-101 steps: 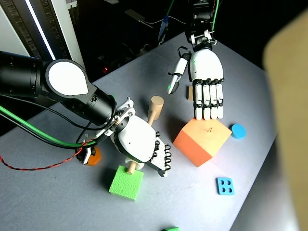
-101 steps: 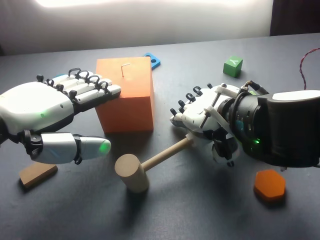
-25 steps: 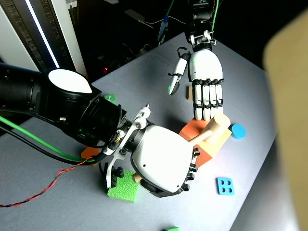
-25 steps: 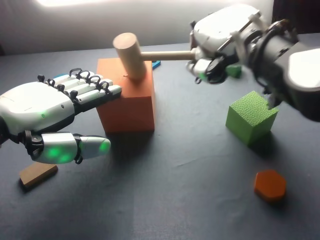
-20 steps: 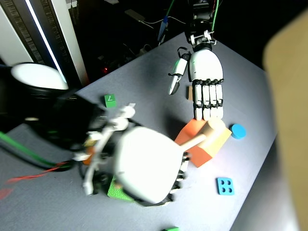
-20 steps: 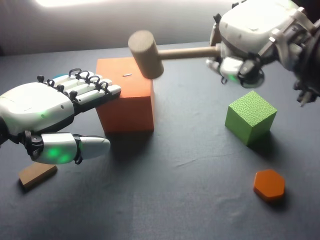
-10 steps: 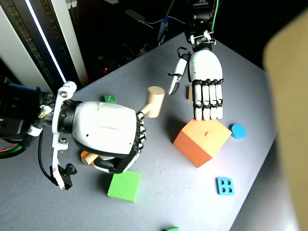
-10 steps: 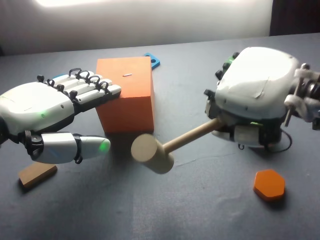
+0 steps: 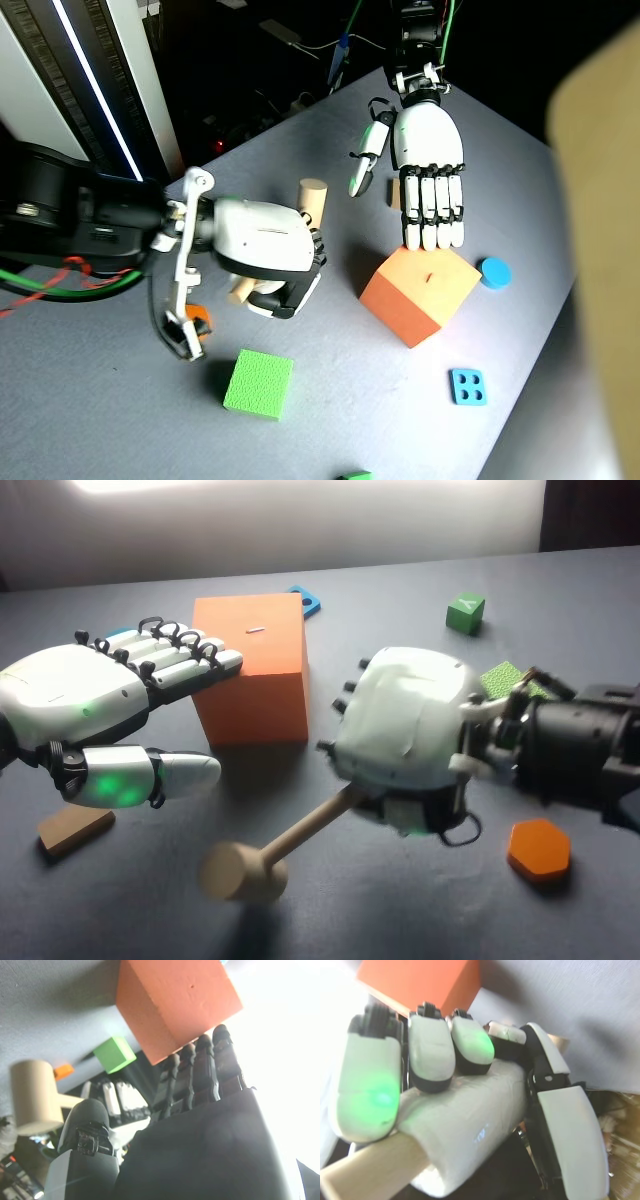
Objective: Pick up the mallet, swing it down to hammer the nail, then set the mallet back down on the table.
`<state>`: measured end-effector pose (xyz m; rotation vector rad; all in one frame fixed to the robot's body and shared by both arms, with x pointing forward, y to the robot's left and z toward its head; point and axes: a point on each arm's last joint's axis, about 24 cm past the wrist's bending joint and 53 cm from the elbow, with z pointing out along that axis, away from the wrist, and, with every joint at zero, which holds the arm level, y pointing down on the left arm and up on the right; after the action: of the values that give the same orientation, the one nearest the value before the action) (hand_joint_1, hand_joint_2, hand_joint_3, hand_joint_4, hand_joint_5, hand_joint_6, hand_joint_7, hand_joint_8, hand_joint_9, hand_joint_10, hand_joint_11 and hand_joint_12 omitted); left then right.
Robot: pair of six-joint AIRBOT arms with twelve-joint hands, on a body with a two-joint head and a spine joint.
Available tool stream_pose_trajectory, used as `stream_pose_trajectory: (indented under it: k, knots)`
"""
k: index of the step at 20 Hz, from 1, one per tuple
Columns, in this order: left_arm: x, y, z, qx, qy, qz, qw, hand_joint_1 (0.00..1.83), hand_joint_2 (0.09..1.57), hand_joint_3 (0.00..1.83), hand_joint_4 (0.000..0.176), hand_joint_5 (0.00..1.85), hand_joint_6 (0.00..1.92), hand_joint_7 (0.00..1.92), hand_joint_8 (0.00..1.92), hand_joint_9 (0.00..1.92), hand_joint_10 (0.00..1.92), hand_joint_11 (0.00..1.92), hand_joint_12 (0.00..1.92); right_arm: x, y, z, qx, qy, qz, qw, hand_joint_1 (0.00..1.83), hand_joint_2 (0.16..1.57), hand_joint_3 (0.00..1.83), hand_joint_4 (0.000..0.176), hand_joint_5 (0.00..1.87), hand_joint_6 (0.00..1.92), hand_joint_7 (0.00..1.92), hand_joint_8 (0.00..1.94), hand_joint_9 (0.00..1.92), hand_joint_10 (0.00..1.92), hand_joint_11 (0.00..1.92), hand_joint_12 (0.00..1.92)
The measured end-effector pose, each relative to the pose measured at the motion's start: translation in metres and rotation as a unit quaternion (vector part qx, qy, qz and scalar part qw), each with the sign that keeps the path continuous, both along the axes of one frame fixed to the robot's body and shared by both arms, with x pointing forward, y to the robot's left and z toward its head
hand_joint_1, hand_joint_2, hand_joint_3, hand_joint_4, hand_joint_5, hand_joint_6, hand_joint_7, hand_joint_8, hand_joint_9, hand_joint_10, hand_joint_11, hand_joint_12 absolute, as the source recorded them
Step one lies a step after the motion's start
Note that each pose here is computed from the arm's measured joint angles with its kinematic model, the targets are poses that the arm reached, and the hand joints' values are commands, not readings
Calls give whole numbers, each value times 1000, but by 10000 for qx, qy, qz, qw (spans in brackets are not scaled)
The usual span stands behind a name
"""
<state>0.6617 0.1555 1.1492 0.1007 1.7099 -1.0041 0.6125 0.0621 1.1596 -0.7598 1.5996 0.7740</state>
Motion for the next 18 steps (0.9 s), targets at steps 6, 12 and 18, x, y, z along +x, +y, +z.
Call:
stream_pose_trajectory:
  k: [6, 12, 18]
  knots:
    - [0, 0, 0, -3, -3, 2, 10000, 0, 1292, 0, 0, 95, 10, 74, 10, 28, 10, 4, 2, -1, 8, -14, 3, 65, 28, 10000, 391, 1570, 29, 176, 1220, 1921, 1576, 1941, 1688, 1921, 1780, 1921]
    - [0, 0, 1, -13, -5, 1, 10000, 0, 1291, 0, 0, 95, 6, 81, 8, 37, 9, 12, 6, 1, 8, -16, -19, 54, 13, 10000, 386, 1571, 40, 176, 1218, 1921, 1586, 1941, 1701, 1921, 1797, 1921]
    - [0, 0, 1, -16, -10, 2, 10000, 0, 1291, 0, 0, 85, 0, 69, 0, 21, 0, 0, 0, -4, 9, -15, -25, -33, 55, 10000, 391, 1571, 24, 176, 1217, 1921, 1575, 1941, 1688, 1921, 1781, 1921]
